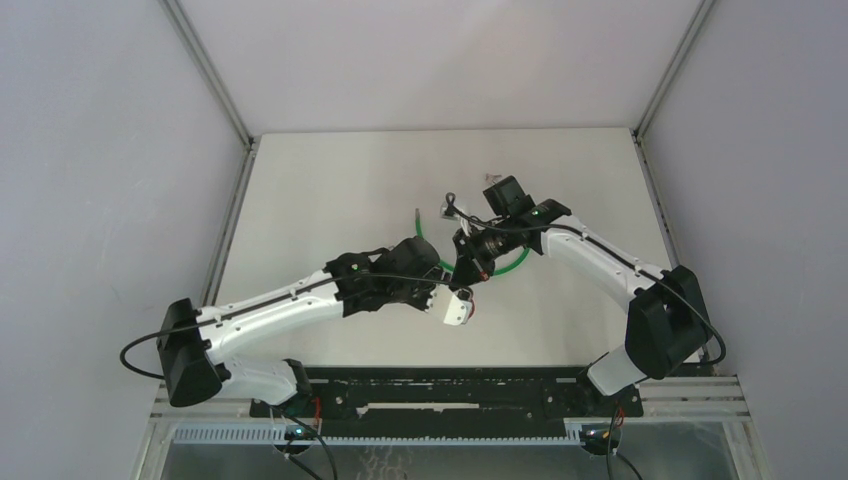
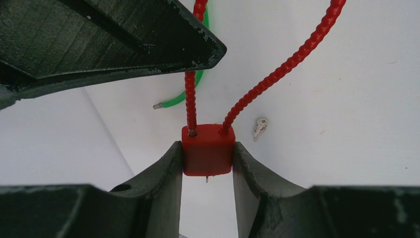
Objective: Lock with the key
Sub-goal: Lock the lock.
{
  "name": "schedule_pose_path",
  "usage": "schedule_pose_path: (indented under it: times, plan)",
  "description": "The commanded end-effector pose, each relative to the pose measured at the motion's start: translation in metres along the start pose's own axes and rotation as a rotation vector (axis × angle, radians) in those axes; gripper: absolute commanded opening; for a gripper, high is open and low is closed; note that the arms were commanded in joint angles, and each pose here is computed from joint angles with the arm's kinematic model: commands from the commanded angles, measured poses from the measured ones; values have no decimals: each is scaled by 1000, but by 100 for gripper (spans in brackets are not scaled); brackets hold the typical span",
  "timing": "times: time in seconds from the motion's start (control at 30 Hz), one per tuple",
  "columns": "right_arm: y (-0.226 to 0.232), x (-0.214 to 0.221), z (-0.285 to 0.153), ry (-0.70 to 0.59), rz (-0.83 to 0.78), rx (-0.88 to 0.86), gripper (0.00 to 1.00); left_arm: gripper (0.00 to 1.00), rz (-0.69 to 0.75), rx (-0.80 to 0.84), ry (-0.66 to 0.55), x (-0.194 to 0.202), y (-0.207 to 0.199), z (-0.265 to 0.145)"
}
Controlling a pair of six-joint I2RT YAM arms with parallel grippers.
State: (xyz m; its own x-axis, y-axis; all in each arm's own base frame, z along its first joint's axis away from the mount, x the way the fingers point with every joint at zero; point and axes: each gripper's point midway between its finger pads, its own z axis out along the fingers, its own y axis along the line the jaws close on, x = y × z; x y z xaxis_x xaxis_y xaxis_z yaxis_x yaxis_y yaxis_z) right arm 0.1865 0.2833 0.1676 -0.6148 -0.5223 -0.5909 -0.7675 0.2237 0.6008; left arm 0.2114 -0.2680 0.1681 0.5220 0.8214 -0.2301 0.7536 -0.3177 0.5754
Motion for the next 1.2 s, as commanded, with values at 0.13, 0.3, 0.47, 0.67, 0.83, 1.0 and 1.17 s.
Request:
schedule_pose_path:
  times: [0.13, 0.3, 0.47, 0.67, 0.83, 1.0, 1.17]
  plan:
    - [30, -31, 0, -69, -70, -71, 0, 0, -64, -97, -72, -20, 23, 3]
    - [22, -34, 1, -88, -70, -1, 0, 0, -96, -107, -86, -23, 27, 0]
    - [12, -41, -4, -121, -34, 64, 0, 0, -97, -114, -52, -18, 28, 4]
    - [1, -49, -15, -170, 37, 94, 0, 0, -120, -145, -31, -14, 32, 8]
    - [3, -49, -18, -191, 58, 54, 0, 0, -164, -200, -28, -12, 41, 7]
    - [4, -47, -17, -192, 65, 41, 0, 0, -213, -279, -33, -10, 57, 3]
    - [5, -46, -17, -198, 53, 36, 0, 0, -260, -301, -71, -10, 64, -4]
